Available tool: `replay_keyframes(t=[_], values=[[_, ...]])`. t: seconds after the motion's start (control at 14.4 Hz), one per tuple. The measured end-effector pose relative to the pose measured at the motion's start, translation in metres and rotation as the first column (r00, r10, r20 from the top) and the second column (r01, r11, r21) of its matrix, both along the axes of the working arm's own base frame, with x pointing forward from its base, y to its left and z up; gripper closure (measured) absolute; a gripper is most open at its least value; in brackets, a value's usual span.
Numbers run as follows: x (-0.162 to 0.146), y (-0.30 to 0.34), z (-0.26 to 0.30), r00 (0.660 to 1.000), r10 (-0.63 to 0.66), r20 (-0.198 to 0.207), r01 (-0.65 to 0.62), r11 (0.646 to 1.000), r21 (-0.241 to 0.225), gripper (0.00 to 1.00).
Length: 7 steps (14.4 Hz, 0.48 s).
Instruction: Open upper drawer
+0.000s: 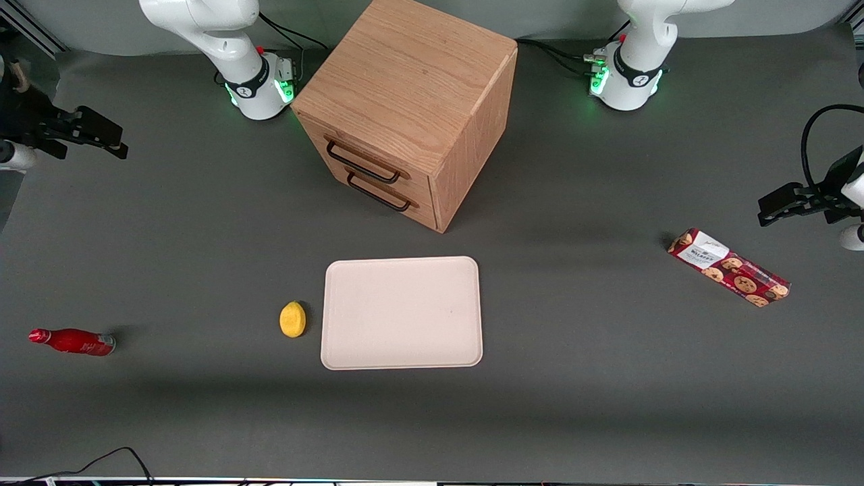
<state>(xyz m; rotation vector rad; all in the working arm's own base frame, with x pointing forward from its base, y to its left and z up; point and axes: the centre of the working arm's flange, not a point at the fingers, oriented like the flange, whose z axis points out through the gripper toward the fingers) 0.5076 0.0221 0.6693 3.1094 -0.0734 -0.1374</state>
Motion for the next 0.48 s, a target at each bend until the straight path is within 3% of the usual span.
replay_keyframes(t=[0.48], values=[[-0.002,0.011,0.000,1.000,0.021,-0.010,-0.021,1.000,-0.001,0.00]])
